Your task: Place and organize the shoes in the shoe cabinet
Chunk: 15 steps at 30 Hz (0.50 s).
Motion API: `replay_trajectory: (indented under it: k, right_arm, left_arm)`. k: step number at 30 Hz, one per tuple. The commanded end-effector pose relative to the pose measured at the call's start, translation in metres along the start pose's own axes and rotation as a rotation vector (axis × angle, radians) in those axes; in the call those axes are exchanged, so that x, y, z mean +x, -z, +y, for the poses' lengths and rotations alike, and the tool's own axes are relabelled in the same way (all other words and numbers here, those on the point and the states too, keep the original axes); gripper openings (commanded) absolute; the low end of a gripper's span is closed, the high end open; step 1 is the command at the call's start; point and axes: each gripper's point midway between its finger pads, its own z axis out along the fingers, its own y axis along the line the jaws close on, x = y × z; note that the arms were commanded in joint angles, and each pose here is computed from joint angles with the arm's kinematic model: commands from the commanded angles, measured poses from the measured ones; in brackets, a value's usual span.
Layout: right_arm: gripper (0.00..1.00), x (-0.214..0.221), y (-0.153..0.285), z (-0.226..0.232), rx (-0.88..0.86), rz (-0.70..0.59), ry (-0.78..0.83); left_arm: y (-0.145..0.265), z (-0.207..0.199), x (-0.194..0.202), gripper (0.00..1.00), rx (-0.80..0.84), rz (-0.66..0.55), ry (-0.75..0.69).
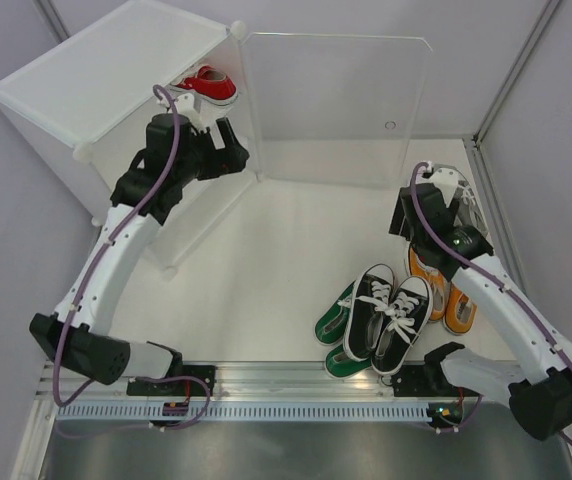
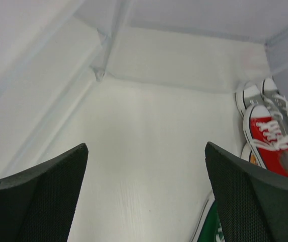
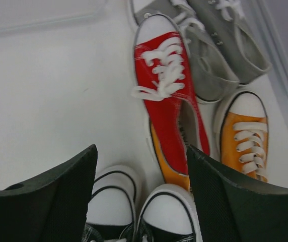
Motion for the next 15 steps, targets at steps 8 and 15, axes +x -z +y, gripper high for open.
replay_trajectory:
  k: [8, 15]
  right_arm:
    - [0.69, -0.006, -0.060, -0.074, 0.266, 0.105, -0.189]
    - [0.55, 0.017, -0.092, -0.093, 0.322, 0.196, -0.206]
  left_arm:
    - [0.066, 0.008, 0.085, 1.00, 0.148, 0.197, -0.141]
    - [0.067, 0.024, 0.143, 1.00, 0.171, 0.292, -0.153]
